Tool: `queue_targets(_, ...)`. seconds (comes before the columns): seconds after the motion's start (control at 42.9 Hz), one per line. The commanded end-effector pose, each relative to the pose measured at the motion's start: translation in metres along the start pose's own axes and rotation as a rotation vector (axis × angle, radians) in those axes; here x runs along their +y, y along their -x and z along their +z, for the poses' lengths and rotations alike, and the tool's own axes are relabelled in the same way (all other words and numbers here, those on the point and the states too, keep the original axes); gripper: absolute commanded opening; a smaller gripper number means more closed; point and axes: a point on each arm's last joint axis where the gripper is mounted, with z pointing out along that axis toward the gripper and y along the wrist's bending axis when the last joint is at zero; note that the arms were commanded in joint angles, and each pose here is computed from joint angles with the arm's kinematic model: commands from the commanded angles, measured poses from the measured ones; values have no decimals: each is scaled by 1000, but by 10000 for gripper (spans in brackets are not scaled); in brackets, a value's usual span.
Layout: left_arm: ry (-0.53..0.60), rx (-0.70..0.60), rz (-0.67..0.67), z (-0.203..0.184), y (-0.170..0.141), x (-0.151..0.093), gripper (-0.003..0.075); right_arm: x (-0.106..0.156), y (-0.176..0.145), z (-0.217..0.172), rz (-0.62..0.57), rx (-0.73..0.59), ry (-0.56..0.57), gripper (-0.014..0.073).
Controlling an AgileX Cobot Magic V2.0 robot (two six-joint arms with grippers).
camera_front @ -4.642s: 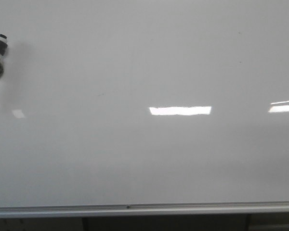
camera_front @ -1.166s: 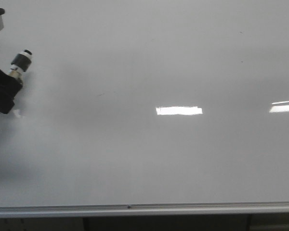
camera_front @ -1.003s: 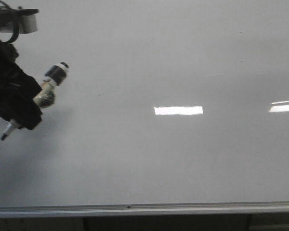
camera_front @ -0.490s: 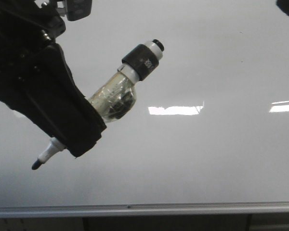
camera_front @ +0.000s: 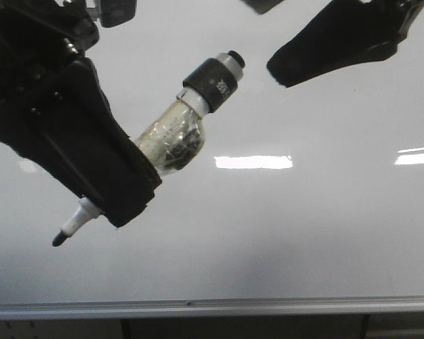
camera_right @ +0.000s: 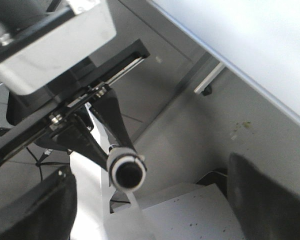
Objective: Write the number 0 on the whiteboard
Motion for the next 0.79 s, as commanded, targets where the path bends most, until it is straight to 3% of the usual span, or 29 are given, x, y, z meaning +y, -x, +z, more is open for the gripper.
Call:
queue_targets(0.0,-65,-49,41,-12,9,-20,-19,13,16,8,-36,-29,84,631)
queue_targets(0.28,-65,-49,41,-12,9,-20,-19,25,14,34,-61,89,180,608)
queue_targets(0.397,-65,-49,41,-12,9,-20,-19,27,13,35,-64,102,193,468)
queue_targets(0.653,-65,-49,41,-12,9,-20,-19,30,10,34,-66,135,225,27)
queue_targets(0.723,-64,-50,59,-12,9,-20,-19,30,9,34,-67,142,230,-60)
queue_targets(0.77,-64,-50,70,-12,9,-20,-19,30,9,33,-67,146,234,-67)
